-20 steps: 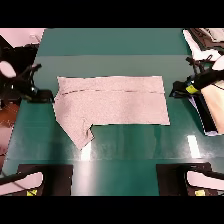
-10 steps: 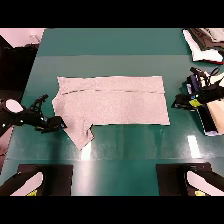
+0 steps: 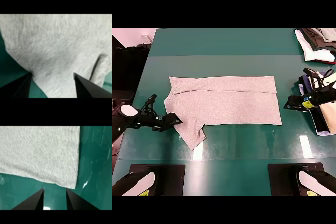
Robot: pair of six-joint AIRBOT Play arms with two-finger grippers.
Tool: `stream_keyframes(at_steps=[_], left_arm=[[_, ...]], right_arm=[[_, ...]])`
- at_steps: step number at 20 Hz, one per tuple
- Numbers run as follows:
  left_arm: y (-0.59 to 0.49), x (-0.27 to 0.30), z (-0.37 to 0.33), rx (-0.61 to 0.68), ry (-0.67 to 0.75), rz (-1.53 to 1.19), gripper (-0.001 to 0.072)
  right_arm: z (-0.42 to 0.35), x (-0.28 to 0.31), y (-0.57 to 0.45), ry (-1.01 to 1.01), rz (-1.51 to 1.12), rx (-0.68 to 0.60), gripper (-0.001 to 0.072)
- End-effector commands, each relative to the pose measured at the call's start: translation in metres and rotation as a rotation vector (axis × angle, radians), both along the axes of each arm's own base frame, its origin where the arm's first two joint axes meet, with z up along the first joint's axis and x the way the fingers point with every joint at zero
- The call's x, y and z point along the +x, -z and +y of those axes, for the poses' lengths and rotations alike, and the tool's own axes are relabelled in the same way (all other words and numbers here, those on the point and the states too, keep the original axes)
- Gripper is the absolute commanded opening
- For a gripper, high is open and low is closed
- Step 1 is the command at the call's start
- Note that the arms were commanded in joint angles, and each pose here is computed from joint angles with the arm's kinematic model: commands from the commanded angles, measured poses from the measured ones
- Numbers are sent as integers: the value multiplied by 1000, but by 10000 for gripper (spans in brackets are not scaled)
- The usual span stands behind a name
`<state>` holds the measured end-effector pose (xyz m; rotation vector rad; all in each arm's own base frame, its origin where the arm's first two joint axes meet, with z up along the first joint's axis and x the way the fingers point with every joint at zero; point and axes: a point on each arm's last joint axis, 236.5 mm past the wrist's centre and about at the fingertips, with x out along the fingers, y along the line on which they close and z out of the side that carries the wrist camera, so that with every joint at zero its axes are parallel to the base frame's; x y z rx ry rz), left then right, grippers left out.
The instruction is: Fold the shirts.
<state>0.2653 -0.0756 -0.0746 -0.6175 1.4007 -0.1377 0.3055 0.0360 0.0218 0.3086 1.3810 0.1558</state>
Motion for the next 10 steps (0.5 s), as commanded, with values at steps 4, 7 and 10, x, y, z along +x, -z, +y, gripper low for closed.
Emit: stream_keyframes(at_steps=[4, 7, 10], left_arm=[[3, 3, -1, -6, -12, 2, 44], [-4, 2, -2, -7, 27, -7, 21], [-19, 8, -5, -10, 82, -38, 21]], right_arm=[[0, -10, 1, -10, 38, 2, 307], [-11, -21, 13, 9, 80, 9, 153], [-33, -35, 46, 85, 120, 19, 319]])
